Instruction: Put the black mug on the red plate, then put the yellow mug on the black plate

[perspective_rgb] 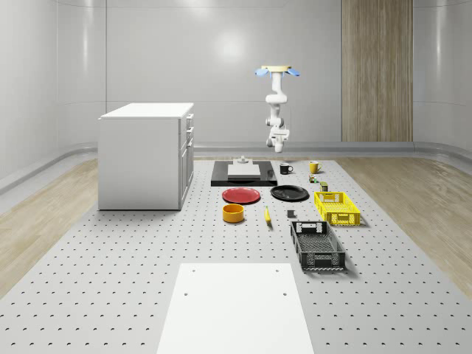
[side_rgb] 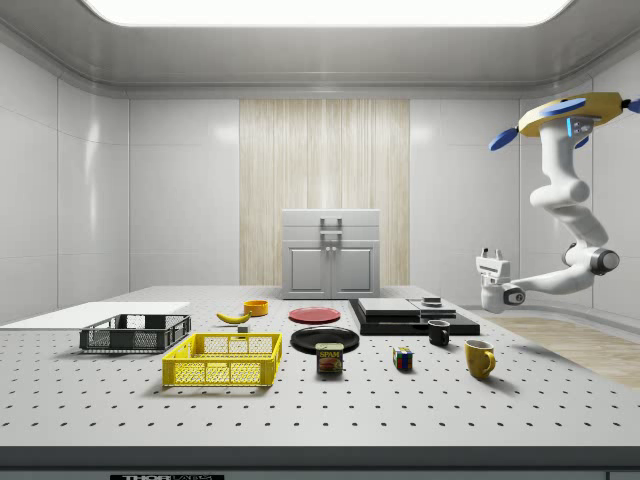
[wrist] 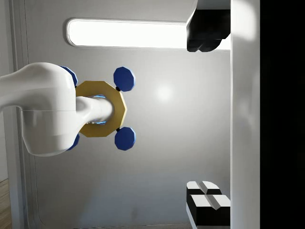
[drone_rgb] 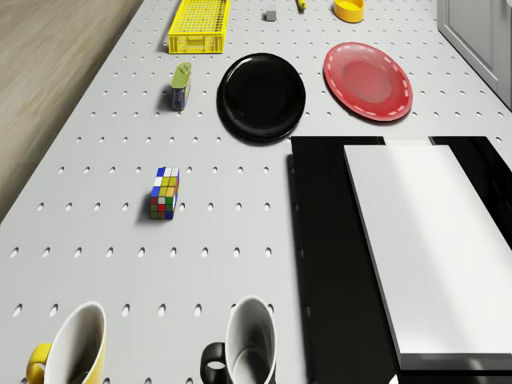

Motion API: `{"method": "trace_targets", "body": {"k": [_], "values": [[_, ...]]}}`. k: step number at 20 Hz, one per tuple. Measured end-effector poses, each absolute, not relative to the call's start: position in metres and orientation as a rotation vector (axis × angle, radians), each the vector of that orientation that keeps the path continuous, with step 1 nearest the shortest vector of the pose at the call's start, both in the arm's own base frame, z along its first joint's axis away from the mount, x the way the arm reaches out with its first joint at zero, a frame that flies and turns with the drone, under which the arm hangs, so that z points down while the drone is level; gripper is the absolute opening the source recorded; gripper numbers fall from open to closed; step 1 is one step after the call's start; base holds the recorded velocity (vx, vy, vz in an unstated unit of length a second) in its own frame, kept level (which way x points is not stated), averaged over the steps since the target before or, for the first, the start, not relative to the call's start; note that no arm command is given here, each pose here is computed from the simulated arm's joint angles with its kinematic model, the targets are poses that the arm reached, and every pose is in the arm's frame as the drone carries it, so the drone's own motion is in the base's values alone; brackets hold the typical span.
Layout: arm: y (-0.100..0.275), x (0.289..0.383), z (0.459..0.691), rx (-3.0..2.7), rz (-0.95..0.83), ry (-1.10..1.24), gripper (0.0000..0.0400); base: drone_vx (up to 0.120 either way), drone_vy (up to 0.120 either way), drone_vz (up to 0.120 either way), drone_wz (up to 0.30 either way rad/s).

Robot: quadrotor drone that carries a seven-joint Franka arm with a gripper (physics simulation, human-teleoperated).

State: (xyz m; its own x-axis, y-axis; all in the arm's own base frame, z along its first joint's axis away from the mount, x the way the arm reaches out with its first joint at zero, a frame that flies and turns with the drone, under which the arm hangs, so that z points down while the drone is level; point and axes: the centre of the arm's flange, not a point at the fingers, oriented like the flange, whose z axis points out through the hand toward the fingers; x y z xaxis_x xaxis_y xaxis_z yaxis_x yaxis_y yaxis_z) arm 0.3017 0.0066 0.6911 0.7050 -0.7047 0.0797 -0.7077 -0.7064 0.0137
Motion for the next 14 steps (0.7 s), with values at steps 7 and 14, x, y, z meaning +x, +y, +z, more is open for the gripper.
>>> {"method": "trace_targets", "body": {"k": [7, 14], "values": [[0.021, 0.3012, 0.689, 2.73, 0.193, -1.133, 0.04, 0.086, 0.0, 0.0, 0.0], [0.063, 0.3014, 0.669, 2.31, 0.405, -0.962, 0.04, 0.12, 0.0, -0.051, 0.0]]}}
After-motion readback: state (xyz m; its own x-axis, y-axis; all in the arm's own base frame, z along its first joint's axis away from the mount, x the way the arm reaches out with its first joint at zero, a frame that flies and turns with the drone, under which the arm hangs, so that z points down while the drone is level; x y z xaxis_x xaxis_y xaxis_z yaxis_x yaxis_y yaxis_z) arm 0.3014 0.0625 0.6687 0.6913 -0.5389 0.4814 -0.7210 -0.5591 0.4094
